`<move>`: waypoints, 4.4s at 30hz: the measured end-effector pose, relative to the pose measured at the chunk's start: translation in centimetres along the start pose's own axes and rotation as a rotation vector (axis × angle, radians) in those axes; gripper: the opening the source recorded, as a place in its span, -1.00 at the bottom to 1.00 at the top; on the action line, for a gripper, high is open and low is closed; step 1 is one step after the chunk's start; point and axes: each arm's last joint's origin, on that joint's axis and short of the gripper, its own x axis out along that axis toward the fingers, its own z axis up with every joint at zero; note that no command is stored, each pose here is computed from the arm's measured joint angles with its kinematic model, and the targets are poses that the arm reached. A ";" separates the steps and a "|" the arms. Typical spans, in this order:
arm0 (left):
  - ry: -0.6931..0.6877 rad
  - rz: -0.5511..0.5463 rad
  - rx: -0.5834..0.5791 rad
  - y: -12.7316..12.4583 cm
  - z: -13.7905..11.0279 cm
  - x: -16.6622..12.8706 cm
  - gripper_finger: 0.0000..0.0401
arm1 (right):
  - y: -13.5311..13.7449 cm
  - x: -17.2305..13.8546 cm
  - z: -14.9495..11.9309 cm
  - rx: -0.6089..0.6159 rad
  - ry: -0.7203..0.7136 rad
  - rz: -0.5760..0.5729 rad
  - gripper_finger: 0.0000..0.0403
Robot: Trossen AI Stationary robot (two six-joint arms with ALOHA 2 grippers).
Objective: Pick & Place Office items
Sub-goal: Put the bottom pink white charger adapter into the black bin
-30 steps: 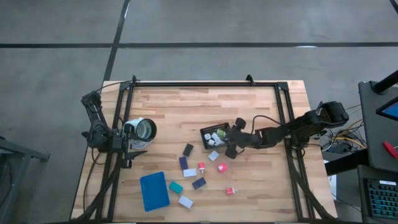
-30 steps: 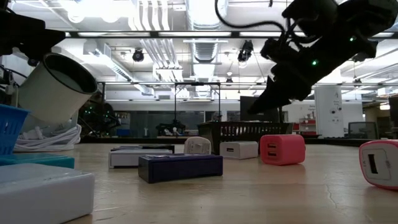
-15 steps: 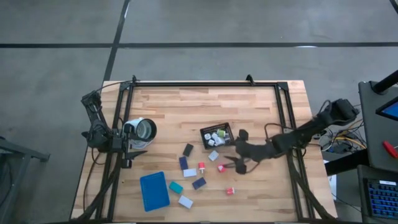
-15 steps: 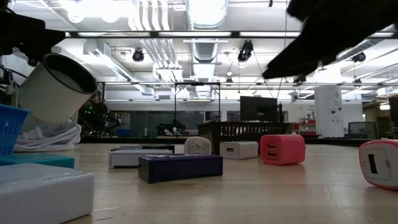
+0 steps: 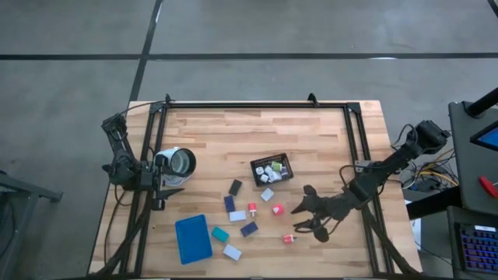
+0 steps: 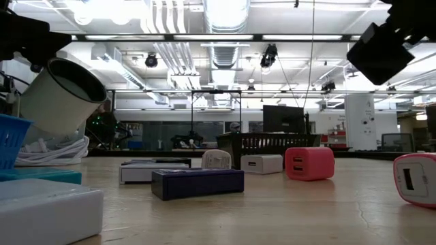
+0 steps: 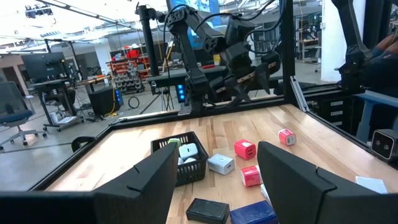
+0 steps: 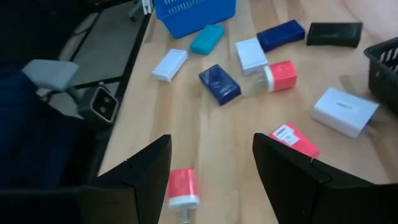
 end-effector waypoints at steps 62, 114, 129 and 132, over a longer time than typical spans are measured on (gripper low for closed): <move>0.000 0.000 0.000 0.0 0.0 0.0 0.12 | 8.8 8.6 -2.5 -0.211 0.505 -0.400 0.10; 0.000 0.000 0.000 0.0 0.0 0.0 0.12 | 6.0 10.6 -3.0 -0.146 0.536 -0.264 -0.14; 0.000 0.000 0.000 0.0 0.0 0.0 0.12 | 5.9 10.6 -3.0 -0.151 0.532 -0.275 -0.28; 0.000 0.000 0.000 0.0 0.0 0.0 0.12 | 5.9 10.5 -2.9 -0.158 0.522 -0.288 -0.28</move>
